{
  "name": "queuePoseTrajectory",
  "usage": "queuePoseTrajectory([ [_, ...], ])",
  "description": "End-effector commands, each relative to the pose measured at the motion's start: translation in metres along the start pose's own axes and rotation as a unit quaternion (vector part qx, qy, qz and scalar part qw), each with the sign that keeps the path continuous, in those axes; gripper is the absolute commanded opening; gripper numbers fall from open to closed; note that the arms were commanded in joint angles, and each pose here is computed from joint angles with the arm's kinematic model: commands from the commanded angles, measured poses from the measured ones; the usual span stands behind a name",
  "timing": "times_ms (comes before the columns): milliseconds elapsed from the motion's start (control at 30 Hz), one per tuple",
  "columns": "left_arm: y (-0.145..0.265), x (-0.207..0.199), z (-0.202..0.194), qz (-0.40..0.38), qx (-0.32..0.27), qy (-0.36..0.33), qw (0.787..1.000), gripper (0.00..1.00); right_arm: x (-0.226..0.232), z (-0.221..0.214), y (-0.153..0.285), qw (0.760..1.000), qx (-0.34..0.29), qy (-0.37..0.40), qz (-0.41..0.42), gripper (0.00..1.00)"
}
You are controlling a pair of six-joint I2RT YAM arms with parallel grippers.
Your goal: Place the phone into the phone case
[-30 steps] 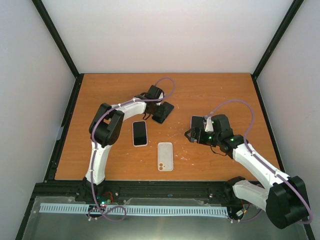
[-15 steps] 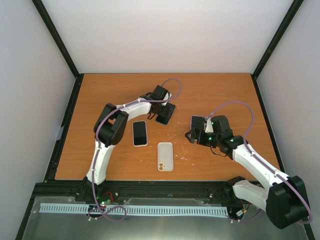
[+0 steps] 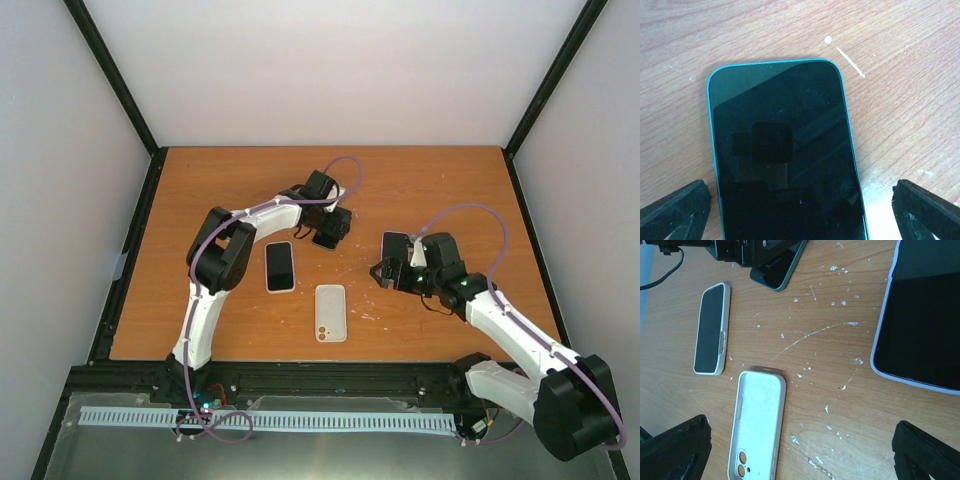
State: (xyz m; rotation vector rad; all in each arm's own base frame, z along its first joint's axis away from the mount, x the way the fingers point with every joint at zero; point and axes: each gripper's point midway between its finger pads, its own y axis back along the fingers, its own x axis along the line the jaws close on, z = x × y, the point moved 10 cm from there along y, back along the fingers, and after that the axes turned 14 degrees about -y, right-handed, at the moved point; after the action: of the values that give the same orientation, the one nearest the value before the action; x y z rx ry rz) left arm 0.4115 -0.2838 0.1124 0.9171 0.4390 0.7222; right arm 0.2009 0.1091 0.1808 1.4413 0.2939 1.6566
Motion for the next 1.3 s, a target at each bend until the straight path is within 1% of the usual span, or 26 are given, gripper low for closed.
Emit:
queuePoseTrajectory([
  [0,-0.008,-0.005,-0.01,-0.012,0.03,0.011,0.999,1.0,0.001,-0.003,0.004,1.0,-0.008,0.002,0.0,0.97],
  [133,-0.014,0.001,-0.019,0.027,0.048,0.021,0.998,0.97,-0.002,-0.006,0.005,1.0,-0.011,-0.002,-0.004,0.96],
  [267,-0.016,0.003,-0.024,0.047,0.059,0.026,0.997,0.95,-0.005,-0.009,0.005,1.0,-0.007,-0.008,-0.004,0.94],
  [400,-0.016,-0.004,-0.025,0.042,0.053,0.021,0.997,0.95,-0.005,-0.01,0.005,1.0,-0.008,-0.01,-0.004,0.93],
  [600,-0.024,-0.02,-0.028,0.046,0.065,0.007,0.997,0.96,-0.007,-0.011,0.005,1.0,-0.006,-0.007,-0.011,0.93],
  [800,-0.031,-0.02,-0.035,0.049,0.083,0.017,0.995,0.93,-0.012,-0.016,0.006,1.0,-0.004,-0.012,-0.016,0.92],
  [933,-0.029,-0.02,-0.037,0.056,0.09,0.022,0.994,0.83,-0.014,-0.018,0.007,1.0,-0.007,-0.021,-0.017,0.88],
  [1167,-0.003,-0.019,-0.034,0.086,0.082,0.041,0.992,0.79,-0.011,-0.024,0.002,0.999,0.004,-0.037,-0.011,0.83],
  [1267,0.009,-0.019,-0.034,0.089,0.077,0.054,0.992,0.74,-0.006,-0.029,-0.004,0.999,0.015,-0.032,-0.015,0.81],
])
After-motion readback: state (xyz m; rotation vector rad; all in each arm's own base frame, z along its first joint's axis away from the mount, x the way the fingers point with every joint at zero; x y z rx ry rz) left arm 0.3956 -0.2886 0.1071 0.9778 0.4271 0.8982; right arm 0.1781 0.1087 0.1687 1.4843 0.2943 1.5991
